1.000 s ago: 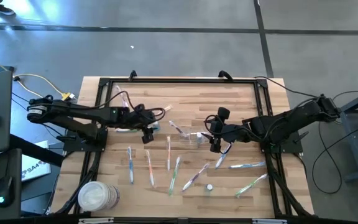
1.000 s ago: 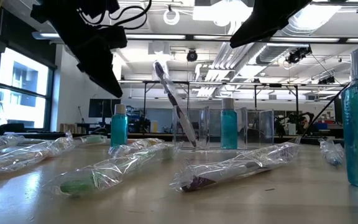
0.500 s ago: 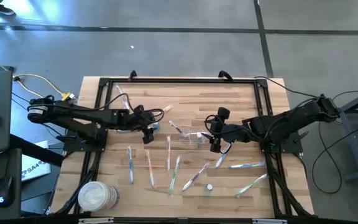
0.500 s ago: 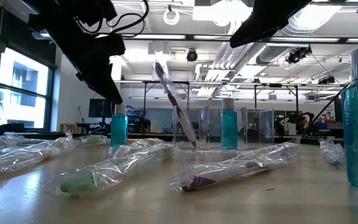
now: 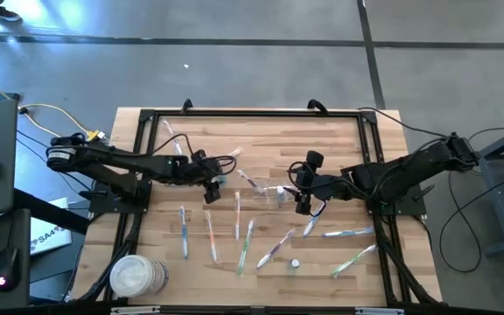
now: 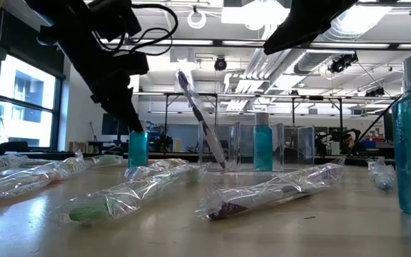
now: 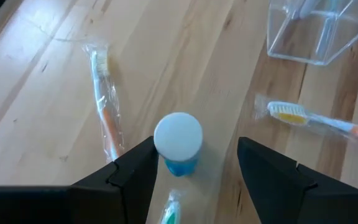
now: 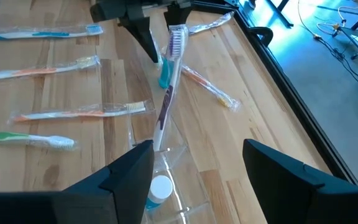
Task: Pick & Place toothbrushing station
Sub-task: Put the top blue mouthwash into the wire organizer
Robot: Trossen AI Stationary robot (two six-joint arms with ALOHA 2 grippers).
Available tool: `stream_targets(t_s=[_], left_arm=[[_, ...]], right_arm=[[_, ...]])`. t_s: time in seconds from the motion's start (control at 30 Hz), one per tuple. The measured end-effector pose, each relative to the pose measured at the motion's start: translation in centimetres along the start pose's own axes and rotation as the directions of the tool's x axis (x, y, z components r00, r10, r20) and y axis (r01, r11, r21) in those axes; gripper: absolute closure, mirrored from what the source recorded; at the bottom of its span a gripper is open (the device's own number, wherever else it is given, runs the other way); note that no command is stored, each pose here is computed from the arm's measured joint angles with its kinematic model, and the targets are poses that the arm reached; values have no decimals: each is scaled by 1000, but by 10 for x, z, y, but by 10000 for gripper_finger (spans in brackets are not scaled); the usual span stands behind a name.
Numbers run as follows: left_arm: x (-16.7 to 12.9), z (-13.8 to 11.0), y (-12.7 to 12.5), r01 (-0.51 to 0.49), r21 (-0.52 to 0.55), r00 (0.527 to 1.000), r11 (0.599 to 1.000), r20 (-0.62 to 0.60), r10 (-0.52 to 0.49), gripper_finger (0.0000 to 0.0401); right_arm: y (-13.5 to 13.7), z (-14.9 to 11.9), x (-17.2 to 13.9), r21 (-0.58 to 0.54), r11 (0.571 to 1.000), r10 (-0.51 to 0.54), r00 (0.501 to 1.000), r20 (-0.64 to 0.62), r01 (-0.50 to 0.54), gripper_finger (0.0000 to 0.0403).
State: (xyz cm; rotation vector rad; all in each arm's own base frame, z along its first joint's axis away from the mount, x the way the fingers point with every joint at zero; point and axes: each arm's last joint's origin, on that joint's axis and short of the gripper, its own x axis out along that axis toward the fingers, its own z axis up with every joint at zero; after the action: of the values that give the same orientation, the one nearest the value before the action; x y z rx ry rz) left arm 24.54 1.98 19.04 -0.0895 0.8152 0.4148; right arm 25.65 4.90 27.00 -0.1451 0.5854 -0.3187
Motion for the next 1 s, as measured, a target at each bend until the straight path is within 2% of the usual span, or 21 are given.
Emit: stream_targets(t_s=[0.33, 0.47, 0.73, 1.0], left_arm=[[2, 0, 0, -20, 2, 1000, 1000, -1, 20, 194], [2, 0, 0, -25, 2, 1000, 1000, 0, 25, 225], [2, 0, 0, -27, 9, 1000, 1000, 0, 27, 313], [2, 0, 1, -49, -8, 999, 999, 5, 49, 316]], right_arm=[[0, 0, 0, -1, 1000, 0, 1000, -1, 0, 162], [0, 0, 0, -2, 1000, 0, 1000, -1, 0, 162], [0, 0, 0, -2, 1000, 0, 1000, -1, 0, 162], [0, 0, 0, -2, 1000, 0, 1000, -1, 0, 162]])
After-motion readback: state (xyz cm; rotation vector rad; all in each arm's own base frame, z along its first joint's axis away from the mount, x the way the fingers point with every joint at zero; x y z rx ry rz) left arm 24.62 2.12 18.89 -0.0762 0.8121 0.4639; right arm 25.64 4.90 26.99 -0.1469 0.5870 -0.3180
